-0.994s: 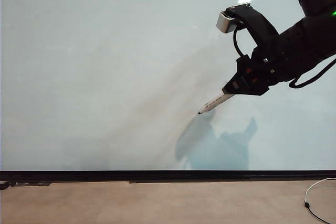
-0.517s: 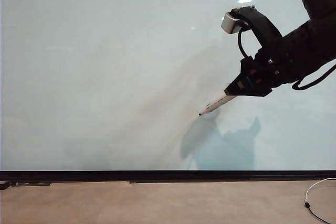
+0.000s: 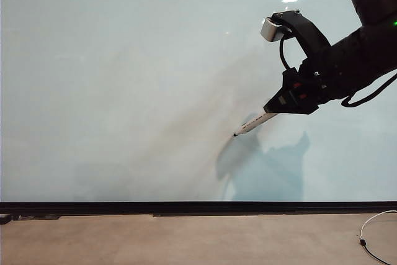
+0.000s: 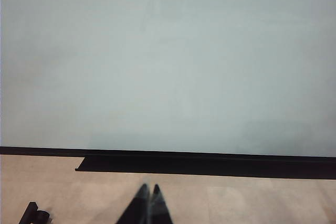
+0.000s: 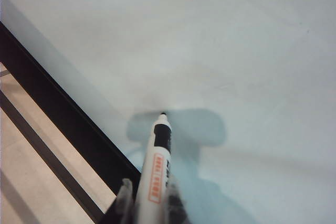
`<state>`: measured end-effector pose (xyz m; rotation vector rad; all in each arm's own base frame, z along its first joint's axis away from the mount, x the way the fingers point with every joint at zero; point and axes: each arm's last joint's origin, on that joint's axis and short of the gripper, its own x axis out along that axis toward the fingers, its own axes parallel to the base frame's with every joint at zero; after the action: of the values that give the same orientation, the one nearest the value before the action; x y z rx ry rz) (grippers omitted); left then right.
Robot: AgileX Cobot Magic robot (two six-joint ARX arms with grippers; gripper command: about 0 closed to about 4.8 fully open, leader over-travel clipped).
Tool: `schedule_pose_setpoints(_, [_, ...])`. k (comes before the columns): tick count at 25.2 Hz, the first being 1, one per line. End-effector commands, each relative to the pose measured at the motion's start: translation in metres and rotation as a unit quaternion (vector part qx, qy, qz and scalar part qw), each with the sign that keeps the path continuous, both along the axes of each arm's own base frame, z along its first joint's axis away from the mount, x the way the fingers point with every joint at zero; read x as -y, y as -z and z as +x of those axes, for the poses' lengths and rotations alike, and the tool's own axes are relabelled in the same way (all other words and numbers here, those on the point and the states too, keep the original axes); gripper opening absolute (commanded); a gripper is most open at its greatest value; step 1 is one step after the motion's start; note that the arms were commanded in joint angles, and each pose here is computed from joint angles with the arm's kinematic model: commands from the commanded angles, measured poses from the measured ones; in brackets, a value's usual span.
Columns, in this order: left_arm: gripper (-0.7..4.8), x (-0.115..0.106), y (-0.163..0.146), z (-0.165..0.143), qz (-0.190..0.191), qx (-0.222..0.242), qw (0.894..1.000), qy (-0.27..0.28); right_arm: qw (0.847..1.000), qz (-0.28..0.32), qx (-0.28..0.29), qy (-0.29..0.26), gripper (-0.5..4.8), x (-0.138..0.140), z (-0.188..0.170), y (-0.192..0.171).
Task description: Pick up the pen on the shelf to the right of the whiteboard and draw a rectangle.
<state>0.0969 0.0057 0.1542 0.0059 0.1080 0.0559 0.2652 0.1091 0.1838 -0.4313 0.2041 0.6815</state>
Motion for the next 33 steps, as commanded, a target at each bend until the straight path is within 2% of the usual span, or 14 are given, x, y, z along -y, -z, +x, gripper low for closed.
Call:
schedule_pose_setpoints(1, [-0.04, 0.000, -0.002, 0.000, 0.001, 0.007, 1.000, -0.001, 1.000, 0.010, 0.015, 0.001, -0.05, 0.001, 0.002, -0.005])
schedule_pose_setpoints(33, [-0.05, 0.000, -0.002, 0.000, 0.001, 0.007, 1.000, -0.001, 0.998, 0.023, 0.053, 0.006, -0.05, 0.002, 0.000, -0.024])
